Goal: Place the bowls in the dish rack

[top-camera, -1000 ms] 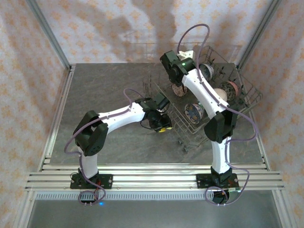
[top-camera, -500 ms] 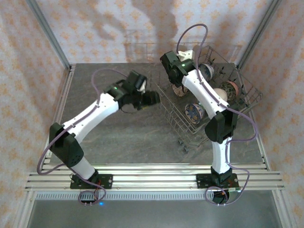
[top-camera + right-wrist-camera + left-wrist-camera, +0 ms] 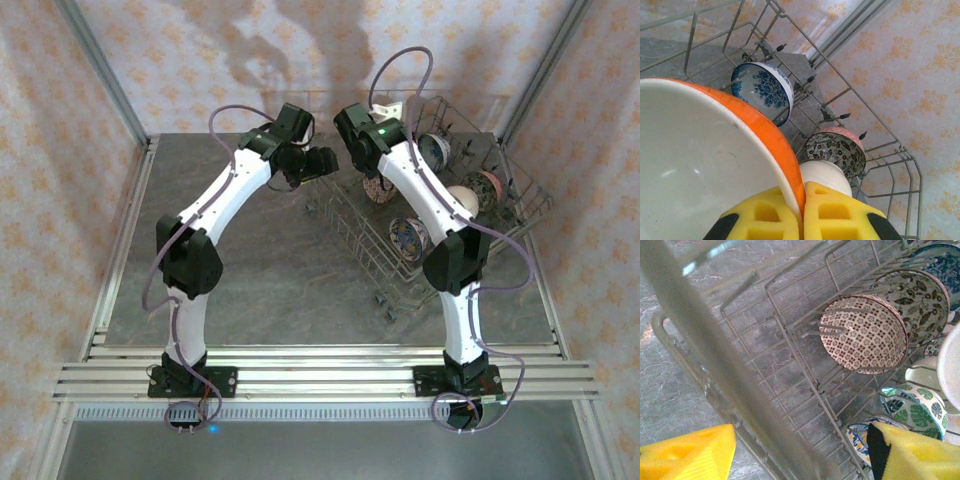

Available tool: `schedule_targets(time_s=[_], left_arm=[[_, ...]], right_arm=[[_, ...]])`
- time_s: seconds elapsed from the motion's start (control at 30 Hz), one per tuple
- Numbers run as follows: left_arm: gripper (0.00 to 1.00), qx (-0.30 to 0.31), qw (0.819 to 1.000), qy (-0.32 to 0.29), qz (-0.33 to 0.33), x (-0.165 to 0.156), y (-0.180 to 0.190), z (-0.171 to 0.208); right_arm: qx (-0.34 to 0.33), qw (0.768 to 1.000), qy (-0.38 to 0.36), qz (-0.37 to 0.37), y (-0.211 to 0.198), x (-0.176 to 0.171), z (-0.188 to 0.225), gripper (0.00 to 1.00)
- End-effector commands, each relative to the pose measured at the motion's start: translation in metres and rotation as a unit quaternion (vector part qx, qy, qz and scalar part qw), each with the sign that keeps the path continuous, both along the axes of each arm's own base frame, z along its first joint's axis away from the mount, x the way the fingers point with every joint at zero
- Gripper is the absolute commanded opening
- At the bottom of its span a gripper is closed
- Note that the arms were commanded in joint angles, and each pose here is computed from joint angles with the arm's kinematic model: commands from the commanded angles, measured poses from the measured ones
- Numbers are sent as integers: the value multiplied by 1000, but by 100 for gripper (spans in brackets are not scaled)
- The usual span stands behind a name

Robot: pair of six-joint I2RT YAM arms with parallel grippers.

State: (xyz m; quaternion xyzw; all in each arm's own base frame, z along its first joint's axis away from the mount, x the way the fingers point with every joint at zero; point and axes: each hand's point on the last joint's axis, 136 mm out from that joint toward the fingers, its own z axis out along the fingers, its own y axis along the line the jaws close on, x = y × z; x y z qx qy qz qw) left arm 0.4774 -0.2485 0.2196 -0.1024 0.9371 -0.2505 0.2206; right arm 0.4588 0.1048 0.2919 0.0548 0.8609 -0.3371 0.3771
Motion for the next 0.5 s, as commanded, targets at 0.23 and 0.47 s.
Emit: schedule_targets(time_s=[0.23,0.47], left_arm=[[57,11,996,2,86,20,36,12],[37,1,993,15,118,24,38,12]], right_arm=[[-11,1000,-4,-2,-1,8,6,7],[-2,1000,-2,10,4,11,5,7]])
